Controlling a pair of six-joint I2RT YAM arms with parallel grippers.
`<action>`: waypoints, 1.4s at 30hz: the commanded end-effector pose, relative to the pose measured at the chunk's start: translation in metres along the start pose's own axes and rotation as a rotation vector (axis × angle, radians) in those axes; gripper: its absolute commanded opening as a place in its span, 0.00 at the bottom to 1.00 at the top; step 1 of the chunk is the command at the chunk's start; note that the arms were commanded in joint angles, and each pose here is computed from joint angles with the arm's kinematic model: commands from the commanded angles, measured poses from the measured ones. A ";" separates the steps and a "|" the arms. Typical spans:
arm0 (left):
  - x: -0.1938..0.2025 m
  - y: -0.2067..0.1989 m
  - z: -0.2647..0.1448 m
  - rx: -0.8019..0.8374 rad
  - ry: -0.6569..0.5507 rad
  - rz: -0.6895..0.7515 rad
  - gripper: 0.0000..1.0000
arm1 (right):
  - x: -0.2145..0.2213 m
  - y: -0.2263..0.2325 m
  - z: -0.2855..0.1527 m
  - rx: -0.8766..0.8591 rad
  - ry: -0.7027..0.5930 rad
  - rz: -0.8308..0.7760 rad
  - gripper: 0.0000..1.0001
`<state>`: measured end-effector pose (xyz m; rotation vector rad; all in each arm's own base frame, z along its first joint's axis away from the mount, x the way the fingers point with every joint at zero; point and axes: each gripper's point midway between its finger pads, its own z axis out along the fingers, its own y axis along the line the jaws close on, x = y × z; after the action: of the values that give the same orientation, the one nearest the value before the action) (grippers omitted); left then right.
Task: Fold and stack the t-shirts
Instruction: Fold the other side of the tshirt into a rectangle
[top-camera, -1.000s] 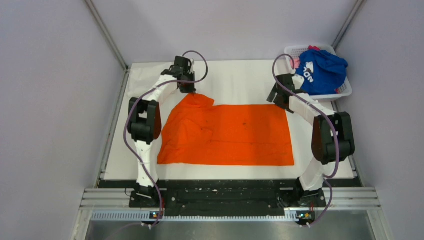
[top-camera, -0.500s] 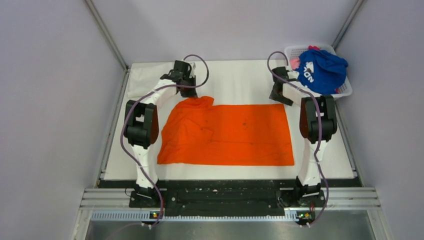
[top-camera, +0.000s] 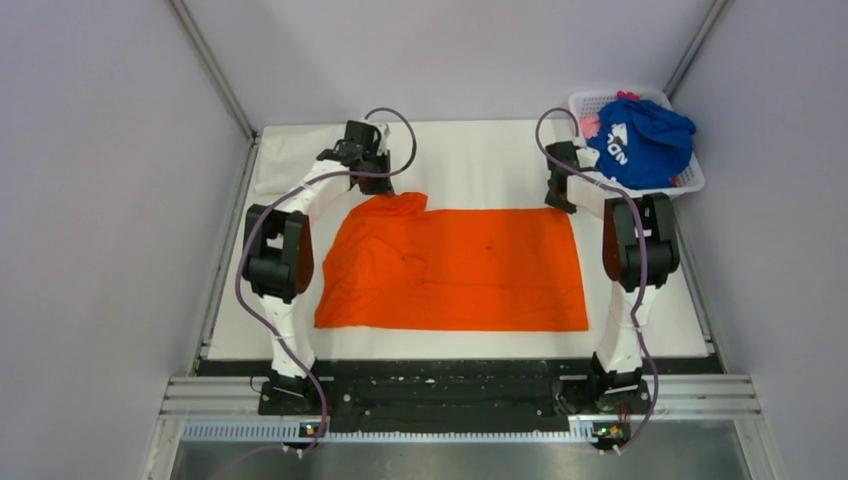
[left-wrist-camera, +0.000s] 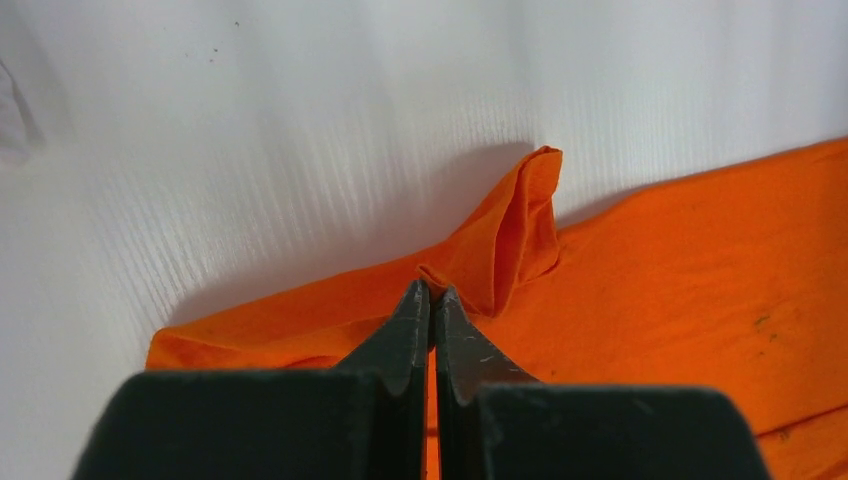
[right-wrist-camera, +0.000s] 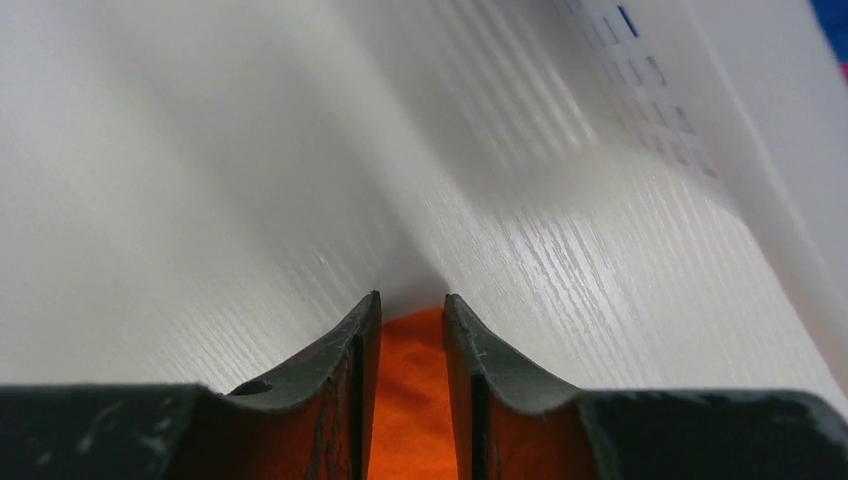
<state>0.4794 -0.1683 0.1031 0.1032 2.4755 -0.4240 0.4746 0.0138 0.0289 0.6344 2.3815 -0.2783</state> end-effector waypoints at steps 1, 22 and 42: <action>-0.022 -0.016 -0.025 0.044 -0.087 0.004 0.00 | 0.008 -0.008 -0.011 -0.016 0.022 0.007 0.29; -0.011 -0.023 -0.049 0.046 -0.097 -0.005 0.00 | -0.014 -0.007 -0.060 -0.077 -0.124 -0.094 0.00; 0.082 -0.013 -0.128 -0.054 -0.152 -0.110 0.00 | 0.043 -0.053 -0.151 -0.130 -0.137 -0.087 0.00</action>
<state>0.3504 -0.1485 0.1326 0.0181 2.4397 -0.3813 0.3549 0.0418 0.1050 0.4096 2.3034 -0.2016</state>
